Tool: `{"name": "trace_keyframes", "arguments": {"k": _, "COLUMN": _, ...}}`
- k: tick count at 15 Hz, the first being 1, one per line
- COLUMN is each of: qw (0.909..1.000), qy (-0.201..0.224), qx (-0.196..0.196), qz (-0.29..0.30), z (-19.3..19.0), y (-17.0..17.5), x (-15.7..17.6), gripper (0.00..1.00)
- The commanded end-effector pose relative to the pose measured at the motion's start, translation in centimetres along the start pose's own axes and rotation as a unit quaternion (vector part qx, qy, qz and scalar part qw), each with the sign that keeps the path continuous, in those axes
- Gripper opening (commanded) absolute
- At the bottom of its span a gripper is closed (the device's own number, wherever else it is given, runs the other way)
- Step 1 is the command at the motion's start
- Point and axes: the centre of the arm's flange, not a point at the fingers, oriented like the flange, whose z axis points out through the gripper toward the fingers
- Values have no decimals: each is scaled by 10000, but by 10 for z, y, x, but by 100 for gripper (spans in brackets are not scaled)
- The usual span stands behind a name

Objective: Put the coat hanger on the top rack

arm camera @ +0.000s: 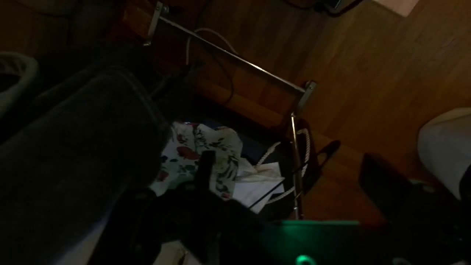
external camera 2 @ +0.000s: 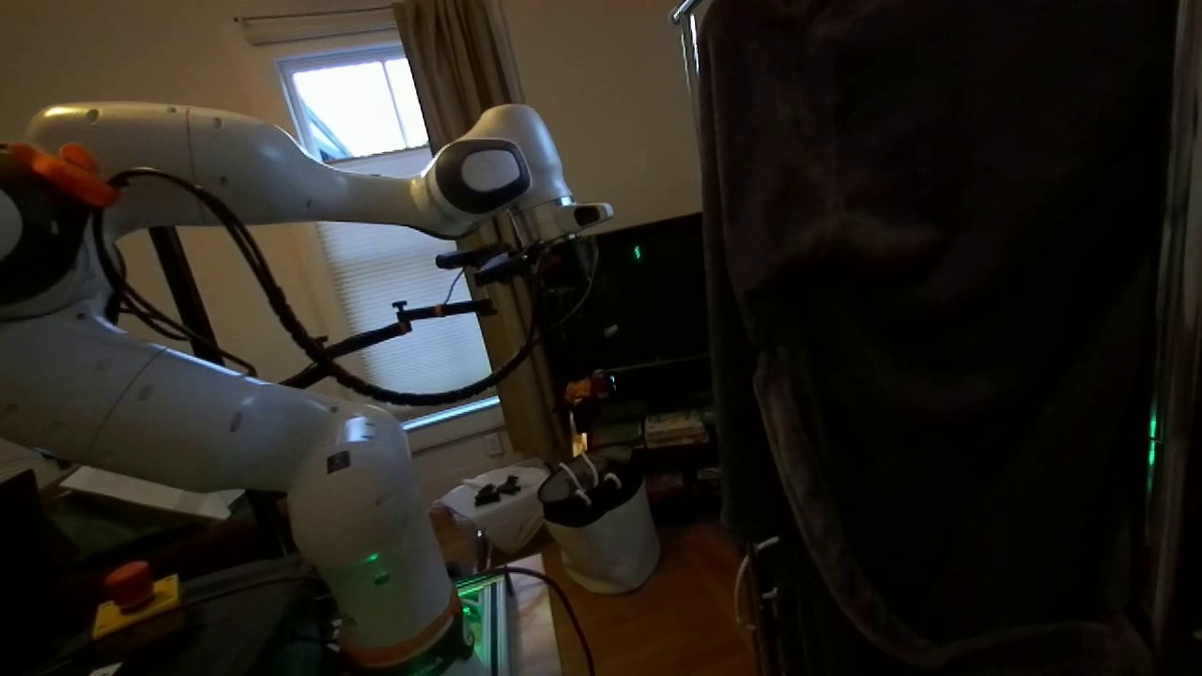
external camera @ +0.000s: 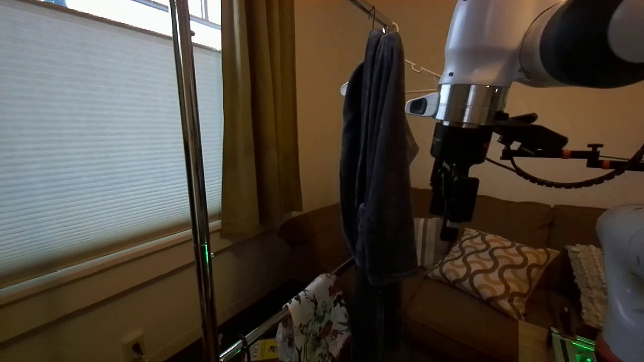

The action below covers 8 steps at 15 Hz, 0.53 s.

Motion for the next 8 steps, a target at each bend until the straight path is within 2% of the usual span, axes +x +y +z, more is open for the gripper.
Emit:
{"name": "trace_keyframes", "arguments": {"k": 1, "qw": 9992, "qy": -259, "qx": 174, "qz": -248, "z": 2, "y": -67, "x": 40, "gripper": 100}}
{"name": "trace_keyframes", "arguments": {"k": 3, "qw": 9947, "qy": -389, "qx": 765, "qz": -564, "z": 24, "y": -94, "x": 64, "gripper": 100}}
{"name": "trace_keyframes", "arguments": {"k": 5, "qw": 9894, "qy": -444, "qx": 1181, "qz": -724, "z": 46, "y": -113, "x": 79, "gripper": 100}}
{"name": "trace_keyframes", "arguments": {"k": 6, "qw": 9954, "qy": -211, "qx": 754, "qz": -560, "z": 26, "y": -97, "x": 47, "gripper": 100}}
{"name": "trace_keyframes", "arguments": {"k": 8, "qw": 9927, "qy": -384, "qx": 965, "qz": -615, "z": 47, "y": -107, "x": 63, "gripper": 100}}
